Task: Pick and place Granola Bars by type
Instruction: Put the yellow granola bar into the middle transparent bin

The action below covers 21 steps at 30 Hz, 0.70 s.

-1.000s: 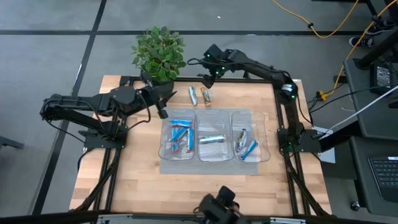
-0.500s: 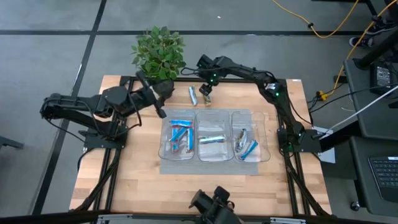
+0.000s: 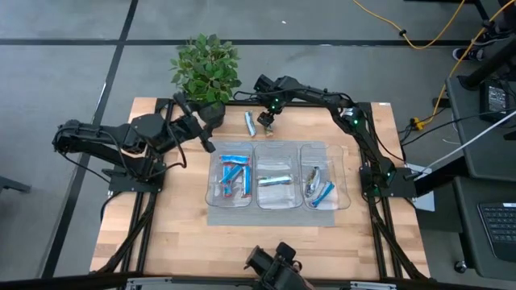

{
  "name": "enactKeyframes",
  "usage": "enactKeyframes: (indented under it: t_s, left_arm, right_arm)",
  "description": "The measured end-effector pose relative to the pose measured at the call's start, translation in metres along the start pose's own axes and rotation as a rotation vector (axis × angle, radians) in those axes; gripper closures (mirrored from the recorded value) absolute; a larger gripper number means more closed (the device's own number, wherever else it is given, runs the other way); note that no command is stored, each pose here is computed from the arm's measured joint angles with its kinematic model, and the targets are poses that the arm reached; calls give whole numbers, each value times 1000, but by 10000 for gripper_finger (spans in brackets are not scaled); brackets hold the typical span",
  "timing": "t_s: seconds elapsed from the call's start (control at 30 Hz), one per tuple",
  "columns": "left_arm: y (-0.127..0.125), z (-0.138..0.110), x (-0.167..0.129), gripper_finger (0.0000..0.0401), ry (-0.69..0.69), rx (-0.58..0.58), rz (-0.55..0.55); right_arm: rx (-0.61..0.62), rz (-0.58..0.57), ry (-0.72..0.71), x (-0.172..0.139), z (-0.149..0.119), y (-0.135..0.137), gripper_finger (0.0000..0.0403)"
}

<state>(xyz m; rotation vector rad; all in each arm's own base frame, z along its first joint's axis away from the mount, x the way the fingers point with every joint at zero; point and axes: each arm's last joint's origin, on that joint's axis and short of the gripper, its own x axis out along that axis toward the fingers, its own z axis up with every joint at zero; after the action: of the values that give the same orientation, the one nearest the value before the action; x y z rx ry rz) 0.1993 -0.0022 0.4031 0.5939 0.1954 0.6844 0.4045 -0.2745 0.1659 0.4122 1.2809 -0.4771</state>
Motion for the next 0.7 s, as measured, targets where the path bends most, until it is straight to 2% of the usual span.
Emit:
enactKeyframes:
  t_s: [0.13,0.3,0.7]
  left_arm:
    - [0,0,0,219,0,1,0]
    - [0,0,0,219,0,1,0]
    - [0,0,0,219,0,0,0]
  right_arm:
    - [-1,5,3,3,0,0,130]
    - [6,101,5,6,0,3,130]
    - [25,175,-11,8,2,8,130]
